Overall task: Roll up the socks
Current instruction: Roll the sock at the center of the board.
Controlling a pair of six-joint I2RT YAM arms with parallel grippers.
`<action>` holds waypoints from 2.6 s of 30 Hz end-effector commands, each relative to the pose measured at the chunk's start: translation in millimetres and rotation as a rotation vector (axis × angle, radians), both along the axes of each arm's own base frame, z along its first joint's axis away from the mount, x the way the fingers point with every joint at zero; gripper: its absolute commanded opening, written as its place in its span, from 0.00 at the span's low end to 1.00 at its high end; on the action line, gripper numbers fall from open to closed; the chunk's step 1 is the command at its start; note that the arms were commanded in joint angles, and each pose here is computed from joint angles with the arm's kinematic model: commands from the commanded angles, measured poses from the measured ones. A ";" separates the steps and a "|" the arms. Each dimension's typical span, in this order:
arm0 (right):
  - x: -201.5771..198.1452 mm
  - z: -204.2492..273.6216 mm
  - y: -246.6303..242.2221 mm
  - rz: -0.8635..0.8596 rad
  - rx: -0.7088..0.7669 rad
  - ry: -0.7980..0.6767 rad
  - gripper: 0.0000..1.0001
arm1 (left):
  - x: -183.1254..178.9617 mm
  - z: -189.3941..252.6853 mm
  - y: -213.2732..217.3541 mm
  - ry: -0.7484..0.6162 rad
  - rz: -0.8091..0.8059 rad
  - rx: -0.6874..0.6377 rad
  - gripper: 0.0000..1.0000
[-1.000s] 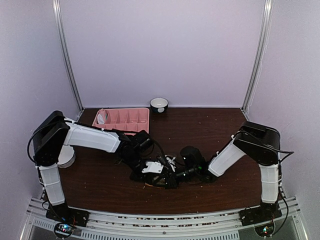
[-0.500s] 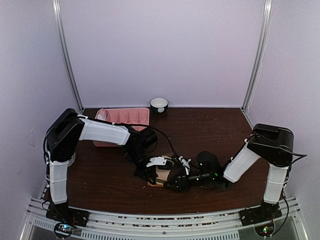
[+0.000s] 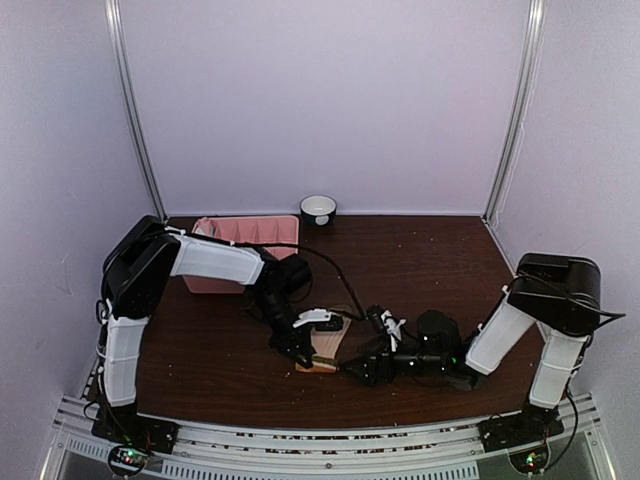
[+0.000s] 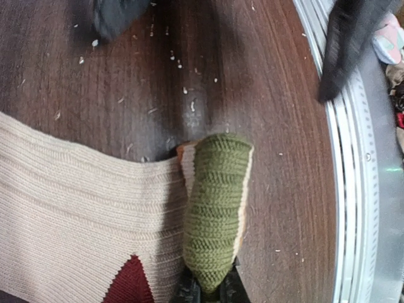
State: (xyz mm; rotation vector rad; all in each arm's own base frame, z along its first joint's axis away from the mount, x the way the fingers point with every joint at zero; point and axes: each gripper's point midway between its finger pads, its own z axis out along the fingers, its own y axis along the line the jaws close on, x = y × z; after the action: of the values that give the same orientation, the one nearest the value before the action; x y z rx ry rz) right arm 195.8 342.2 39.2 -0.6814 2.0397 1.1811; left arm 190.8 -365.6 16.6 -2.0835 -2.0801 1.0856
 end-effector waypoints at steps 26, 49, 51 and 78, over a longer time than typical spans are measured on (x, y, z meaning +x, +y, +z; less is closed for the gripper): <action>-35.5 17.1 14.3 0.128 -0.530 -0.575 0.75 | -9.9 -42.0 26.9 0.386 0.121 0.226 0.02; -5.0 -33.8 68.0 0.402 -0.731 -0.662 0.37 | -8.0 -45.8 33.0 0.351 0.076 0.235 0.05; -9.7 -41.1 67.1 0.443 -0.735 -0.625 0.26 | -8.4 -40.8 33.1 0.347 0.067 0.227 0.11; -46.8 -108.0 31.8 0.406 -0.495 0.123 0.07 | 10.3 62.8 38.5 -0.206 -0.014 -0.214 0.45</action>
State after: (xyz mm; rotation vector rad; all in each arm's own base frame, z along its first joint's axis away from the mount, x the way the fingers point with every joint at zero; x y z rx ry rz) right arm 185.9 437.5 23.1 -1.3464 1.9235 0.9489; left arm 217.6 -328.3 101.6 -2.2803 -2.2477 1.2229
